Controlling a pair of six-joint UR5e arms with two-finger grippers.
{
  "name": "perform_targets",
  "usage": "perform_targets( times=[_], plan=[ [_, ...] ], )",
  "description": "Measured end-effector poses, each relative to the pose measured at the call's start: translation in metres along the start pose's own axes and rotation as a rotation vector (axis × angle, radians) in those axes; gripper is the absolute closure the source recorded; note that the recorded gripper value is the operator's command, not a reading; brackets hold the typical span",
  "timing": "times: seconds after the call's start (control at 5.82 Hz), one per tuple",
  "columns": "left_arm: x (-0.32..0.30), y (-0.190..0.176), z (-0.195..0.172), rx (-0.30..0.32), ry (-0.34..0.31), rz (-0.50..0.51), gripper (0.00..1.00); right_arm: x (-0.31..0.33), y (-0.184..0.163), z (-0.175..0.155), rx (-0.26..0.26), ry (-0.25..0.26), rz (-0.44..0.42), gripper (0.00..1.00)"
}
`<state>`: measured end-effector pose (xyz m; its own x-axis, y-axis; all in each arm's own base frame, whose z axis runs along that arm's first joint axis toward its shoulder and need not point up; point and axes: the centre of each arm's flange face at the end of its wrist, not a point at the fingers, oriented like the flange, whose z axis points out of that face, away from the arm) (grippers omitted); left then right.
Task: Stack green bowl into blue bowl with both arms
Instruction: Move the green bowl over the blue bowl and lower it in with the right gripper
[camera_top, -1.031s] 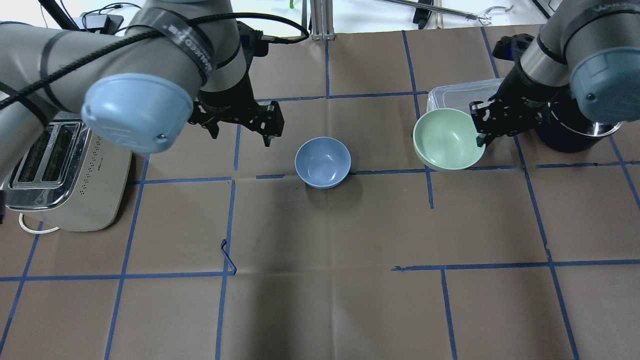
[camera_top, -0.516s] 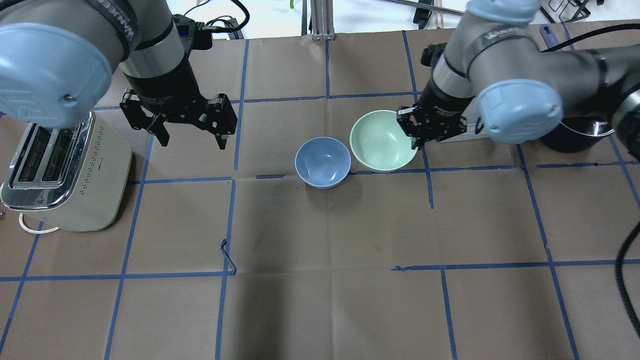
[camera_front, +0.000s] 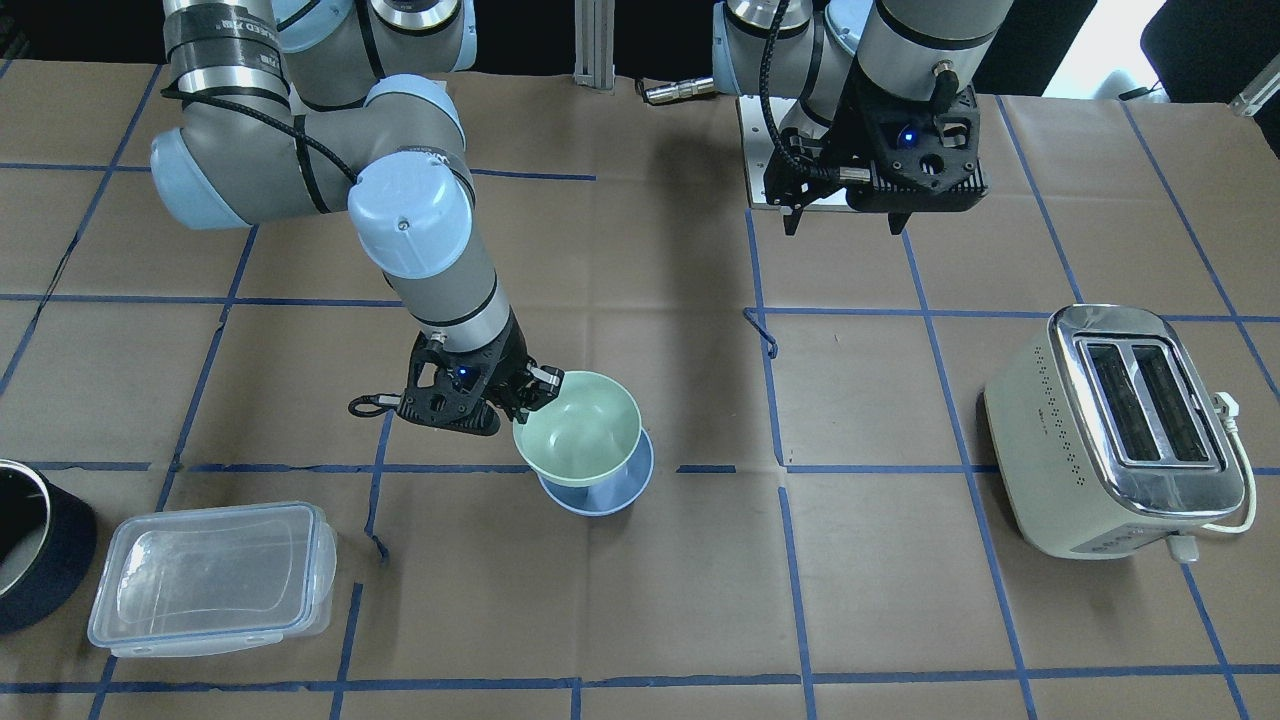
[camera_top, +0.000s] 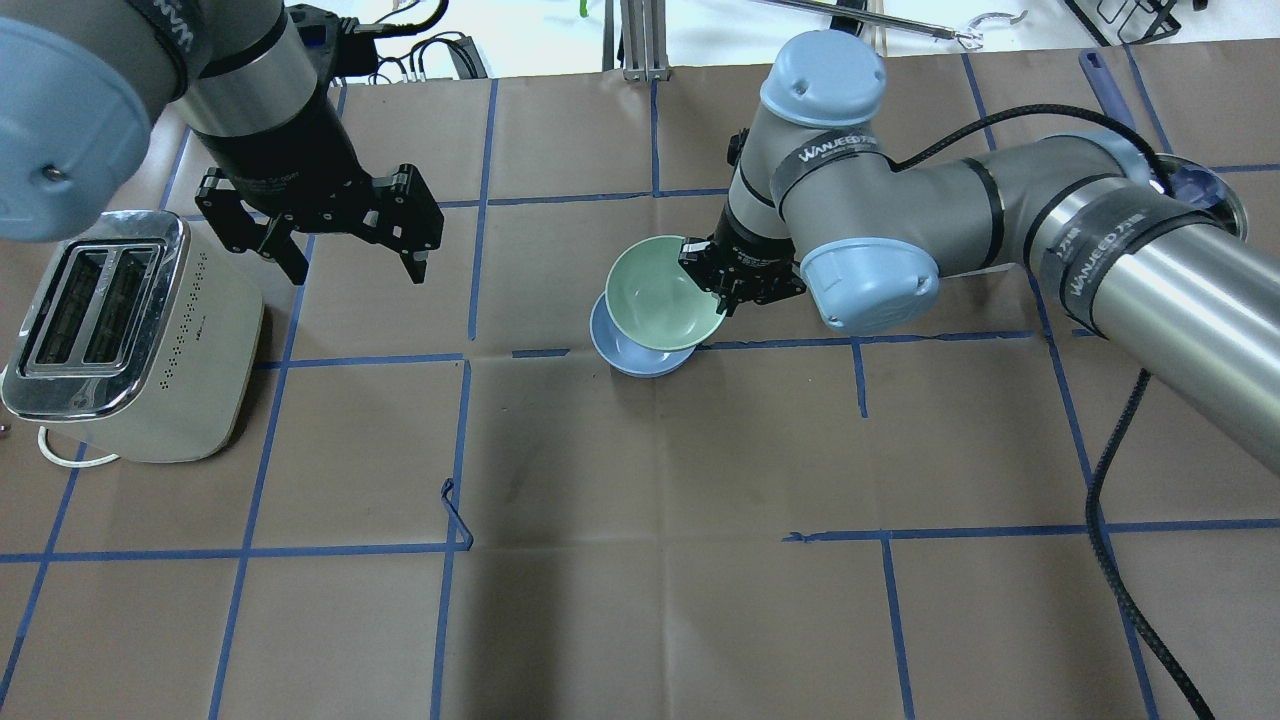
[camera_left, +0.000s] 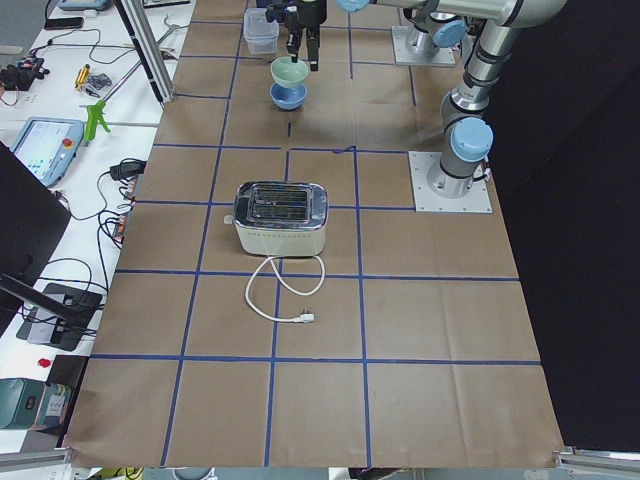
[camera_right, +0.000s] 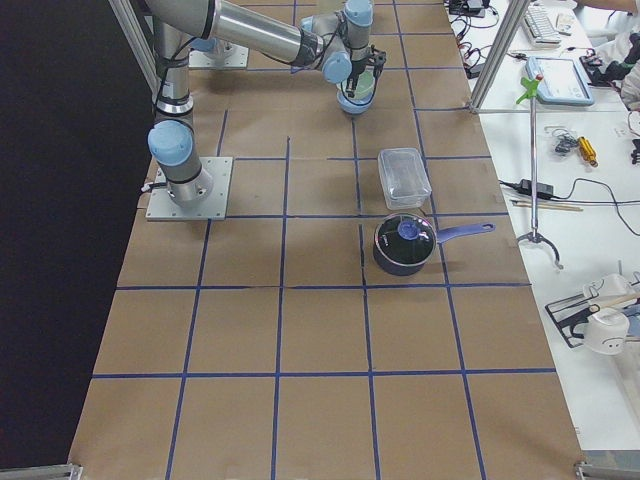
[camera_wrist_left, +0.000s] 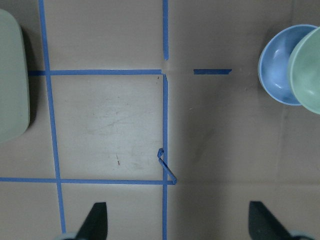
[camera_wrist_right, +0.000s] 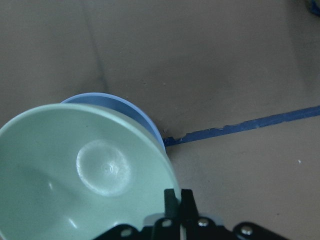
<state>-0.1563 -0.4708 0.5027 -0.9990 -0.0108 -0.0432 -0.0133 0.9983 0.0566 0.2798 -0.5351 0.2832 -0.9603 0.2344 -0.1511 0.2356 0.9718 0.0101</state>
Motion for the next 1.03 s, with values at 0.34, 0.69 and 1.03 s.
perform_targets(
  times=[0.34,0.69,1.03],
  plan=[
    [-0.016,0.001,-0.005,0.011,0.031,-0.039,0.02,-0.003,-0.005,0.03,-0.026,-0.001,0.002,0.93],
    [-0.022,-0.002,-0.008,0.015,0.048,-0.055,0.02,-0.007,-0.003,0.039,-0.054,-0.032,0.003,0.01],
    [-0.023,-0.003,-0.007,0.016,0.045,-0.055,0.02,-0.01,-0.006,0.034,-0.05,-0.042,-0.001,0.0]
  ],
)
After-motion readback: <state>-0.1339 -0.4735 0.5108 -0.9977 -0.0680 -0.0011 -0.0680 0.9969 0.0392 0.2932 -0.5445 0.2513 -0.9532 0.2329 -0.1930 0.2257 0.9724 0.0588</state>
